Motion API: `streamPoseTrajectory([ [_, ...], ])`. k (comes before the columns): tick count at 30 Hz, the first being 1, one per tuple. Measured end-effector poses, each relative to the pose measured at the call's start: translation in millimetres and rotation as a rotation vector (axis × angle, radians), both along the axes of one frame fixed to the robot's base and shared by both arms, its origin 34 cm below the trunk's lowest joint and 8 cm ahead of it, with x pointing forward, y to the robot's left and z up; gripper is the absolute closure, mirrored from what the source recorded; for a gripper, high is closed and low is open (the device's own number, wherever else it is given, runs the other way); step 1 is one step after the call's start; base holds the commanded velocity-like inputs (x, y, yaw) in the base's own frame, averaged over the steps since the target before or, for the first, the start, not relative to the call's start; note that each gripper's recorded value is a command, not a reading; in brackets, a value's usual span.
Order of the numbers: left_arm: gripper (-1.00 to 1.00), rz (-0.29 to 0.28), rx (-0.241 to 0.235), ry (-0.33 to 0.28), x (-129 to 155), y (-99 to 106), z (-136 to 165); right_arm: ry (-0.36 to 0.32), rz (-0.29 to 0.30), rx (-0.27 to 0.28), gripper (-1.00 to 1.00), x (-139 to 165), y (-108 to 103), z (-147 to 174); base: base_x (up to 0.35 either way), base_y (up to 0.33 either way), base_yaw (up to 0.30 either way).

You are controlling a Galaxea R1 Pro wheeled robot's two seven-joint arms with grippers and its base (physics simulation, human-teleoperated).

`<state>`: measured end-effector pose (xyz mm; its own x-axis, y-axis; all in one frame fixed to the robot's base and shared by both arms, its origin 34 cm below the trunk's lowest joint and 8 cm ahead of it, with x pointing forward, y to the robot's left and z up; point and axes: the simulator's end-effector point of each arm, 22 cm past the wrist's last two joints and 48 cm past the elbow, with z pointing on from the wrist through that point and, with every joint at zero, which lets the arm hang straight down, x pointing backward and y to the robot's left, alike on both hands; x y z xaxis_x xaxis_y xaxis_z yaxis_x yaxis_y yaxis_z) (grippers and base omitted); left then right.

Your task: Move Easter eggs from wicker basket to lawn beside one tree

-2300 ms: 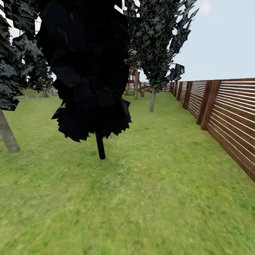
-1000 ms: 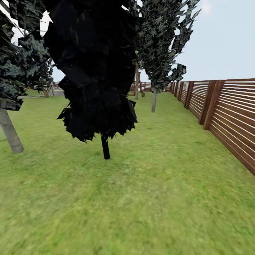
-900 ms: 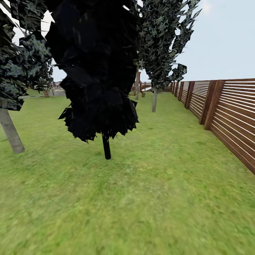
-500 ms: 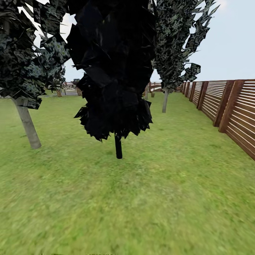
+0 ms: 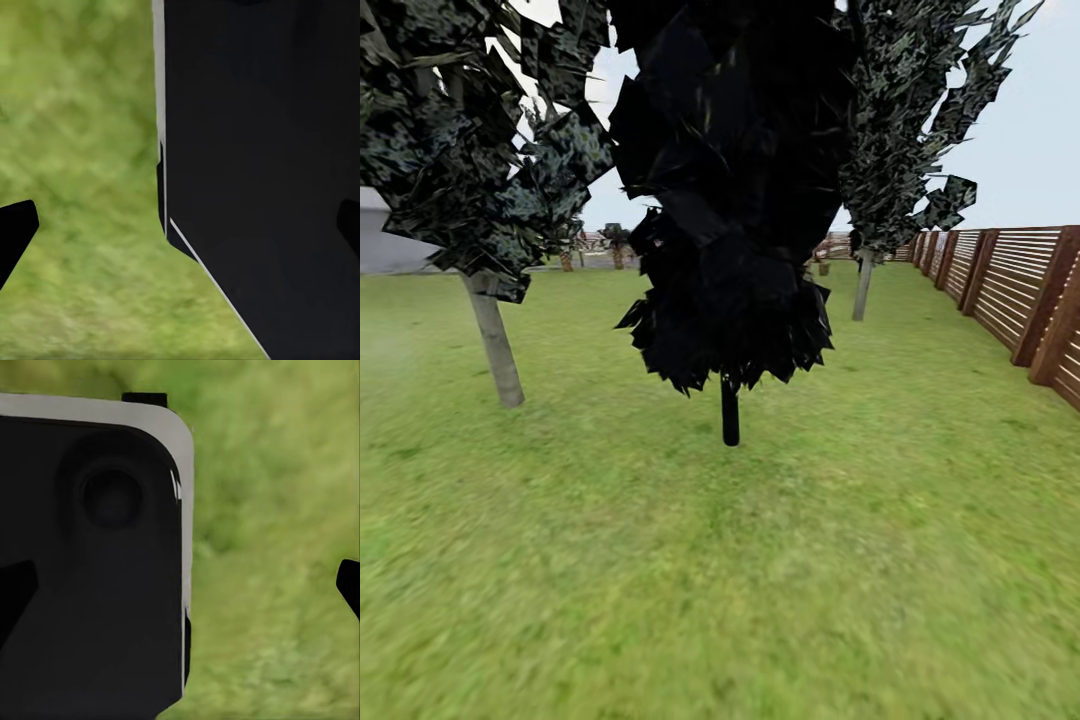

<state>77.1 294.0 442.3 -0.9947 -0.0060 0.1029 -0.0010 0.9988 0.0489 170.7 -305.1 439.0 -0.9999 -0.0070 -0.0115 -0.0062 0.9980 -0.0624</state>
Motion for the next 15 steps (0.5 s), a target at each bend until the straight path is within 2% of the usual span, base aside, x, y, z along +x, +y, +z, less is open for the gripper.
streamPoseTrajectory([
  [2, -1.0, 0.0, 0.0, -0.001, 0.3, 0.0, 0.0, -0.003, -0.002, -0.001, -1.0, 0.4, -0.4, 0.1, -0.064, 0.09, 0.0],
  [5, -1.0, 0.0, 0.003, -0.003, 1.3, 1.0, 0.0, -0.007, -0.002, -0.002, -1.0, 1.2, -0.6, 0.2, 0.12, -0.098, -0.047],
  [15, -1.0, 0.001, 0.002, -0.008, 3.4, 0.5, -0.3, -0.012, -0.015, 0.004, -1.0, 2.3, 2.6, 0.2, 0.223, -0.195, -0.274],
])
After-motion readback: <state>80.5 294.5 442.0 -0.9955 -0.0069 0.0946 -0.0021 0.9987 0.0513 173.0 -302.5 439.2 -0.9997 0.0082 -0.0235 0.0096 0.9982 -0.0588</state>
